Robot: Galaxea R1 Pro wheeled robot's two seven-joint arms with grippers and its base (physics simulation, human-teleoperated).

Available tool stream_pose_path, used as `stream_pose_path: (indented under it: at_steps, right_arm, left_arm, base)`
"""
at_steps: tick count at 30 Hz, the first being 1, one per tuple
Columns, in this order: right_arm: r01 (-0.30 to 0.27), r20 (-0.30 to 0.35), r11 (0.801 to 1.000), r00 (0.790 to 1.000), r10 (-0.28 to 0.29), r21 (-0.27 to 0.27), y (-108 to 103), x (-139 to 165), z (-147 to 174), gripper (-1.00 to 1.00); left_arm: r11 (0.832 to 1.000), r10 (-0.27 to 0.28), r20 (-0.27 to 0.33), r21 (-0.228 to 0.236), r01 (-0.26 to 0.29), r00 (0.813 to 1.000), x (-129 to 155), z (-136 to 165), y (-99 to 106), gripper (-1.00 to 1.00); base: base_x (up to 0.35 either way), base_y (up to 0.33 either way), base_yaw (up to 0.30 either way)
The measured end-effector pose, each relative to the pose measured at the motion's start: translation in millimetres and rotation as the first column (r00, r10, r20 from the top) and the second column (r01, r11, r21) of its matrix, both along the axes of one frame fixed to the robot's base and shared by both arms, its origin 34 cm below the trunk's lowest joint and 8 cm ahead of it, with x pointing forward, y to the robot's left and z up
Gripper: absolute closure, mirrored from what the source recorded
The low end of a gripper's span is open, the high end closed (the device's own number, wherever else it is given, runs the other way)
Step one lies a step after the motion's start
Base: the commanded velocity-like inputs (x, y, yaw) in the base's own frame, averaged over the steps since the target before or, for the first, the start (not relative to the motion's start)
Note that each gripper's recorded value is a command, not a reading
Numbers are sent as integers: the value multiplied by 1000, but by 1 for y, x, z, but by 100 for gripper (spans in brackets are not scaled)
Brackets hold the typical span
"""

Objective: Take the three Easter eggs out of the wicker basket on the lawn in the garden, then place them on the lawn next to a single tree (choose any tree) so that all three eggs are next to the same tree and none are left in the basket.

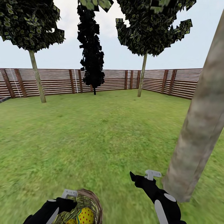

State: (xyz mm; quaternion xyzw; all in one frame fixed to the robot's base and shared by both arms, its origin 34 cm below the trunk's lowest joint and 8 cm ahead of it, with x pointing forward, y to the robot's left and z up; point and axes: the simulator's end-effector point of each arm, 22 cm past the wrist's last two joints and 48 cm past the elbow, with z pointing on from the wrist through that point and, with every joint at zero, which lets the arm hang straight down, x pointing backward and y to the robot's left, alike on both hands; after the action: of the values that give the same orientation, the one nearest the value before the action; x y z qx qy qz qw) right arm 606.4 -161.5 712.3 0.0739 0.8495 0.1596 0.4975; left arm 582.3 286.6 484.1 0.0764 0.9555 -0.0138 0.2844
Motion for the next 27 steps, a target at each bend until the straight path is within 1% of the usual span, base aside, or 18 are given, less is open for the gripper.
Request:
stream_pose_path:
  at_steps: [8,27]
  right_arm:
    - [0,0,1000,1000,0,0,0,-3,-16,-100]
    - [1,1,1000,1000,-1,0,0,-10,-55,-100]
  left_arm:
    - [1000,-12,-1,3,12,1000,-3,-17,-2,-100]
    - [1000,-14,0,4,14,1000,-10,-56,-3,-100]
  base:
    - [0,0,0]
    - [0,0,0]
